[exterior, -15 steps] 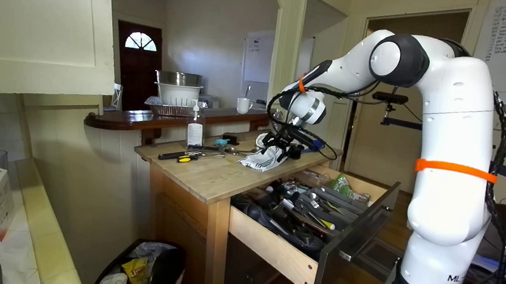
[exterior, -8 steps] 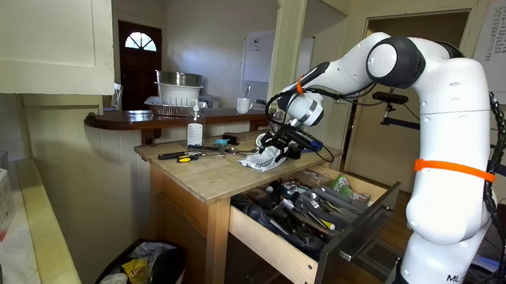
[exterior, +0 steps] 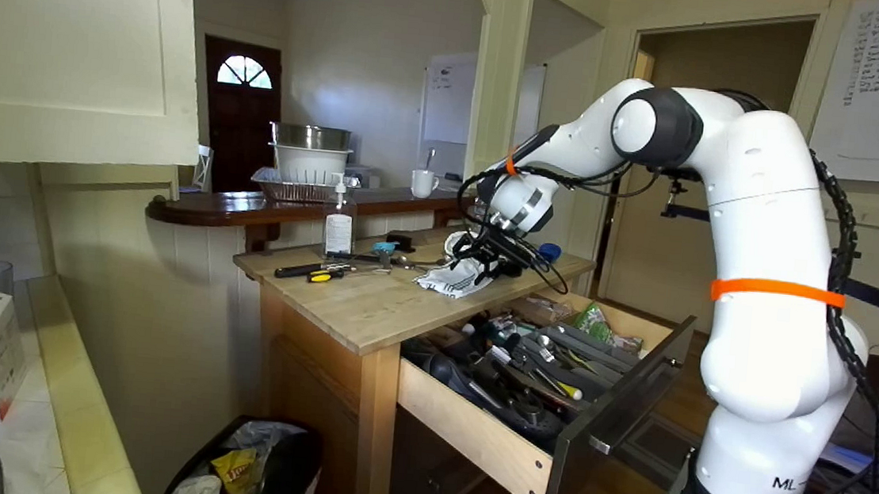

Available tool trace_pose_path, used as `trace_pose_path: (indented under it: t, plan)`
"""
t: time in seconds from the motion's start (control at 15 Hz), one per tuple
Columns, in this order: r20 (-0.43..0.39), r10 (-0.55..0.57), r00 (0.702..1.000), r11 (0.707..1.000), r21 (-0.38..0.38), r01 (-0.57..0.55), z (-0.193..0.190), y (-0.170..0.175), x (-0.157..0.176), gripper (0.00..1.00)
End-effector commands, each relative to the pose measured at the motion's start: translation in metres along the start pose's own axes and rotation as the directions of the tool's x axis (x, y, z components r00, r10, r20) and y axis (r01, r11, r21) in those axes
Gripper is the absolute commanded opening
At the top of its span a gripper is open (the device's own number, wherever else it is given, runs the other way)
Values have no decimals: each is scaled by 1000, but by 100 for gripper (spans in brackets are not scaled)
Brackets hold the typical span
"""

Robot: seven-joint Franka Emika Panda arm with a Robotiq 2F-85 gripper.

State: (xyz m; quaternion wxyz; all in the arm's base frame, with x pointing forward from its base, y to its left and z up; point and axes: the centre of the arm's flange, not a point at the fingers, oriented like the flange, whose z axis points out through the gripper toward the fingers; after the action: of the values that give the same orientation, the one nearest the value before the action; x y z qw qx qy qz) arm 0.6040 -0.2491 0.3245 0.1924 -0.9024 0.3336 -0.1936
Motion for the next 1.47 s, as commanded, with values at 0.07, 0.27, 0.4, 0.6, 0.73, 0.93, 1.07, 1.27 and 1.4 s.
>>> trace_pose_path:
  t: [0.07, 0.27, 0.4, 0.6, 0.73, 0.93, 1.07, 1.27, 1.4]
  plan:
    - [-51, 40, 998, 999, 4, -40, 22, 13, 23, 60]
    - [-64, 46, 997, 999, 4, -46, 29, 16, 27, 54]
    - [-61, 45, 997, 999, 3, -45, 29, 16, 28, 51]
    - [-65, 54, 996, 999, -2, -54, 25, 18, 26, 52]
    - [-66, 59, 996, 998, -2, -59, 24, 19, 26, 40]
    - [-56, 64, 996, 998, -12, -65, 24, 20, 25, 7]
    - [-51, 61, 997, 998, -26, -62, 25, 22, 23, 0]
    - [-57, 23, 998, 999, -45, -26, 9, 20, 19, 1]
    - [-63, -34, 997, 999, -42, 32, -13, 12, 19, 1]
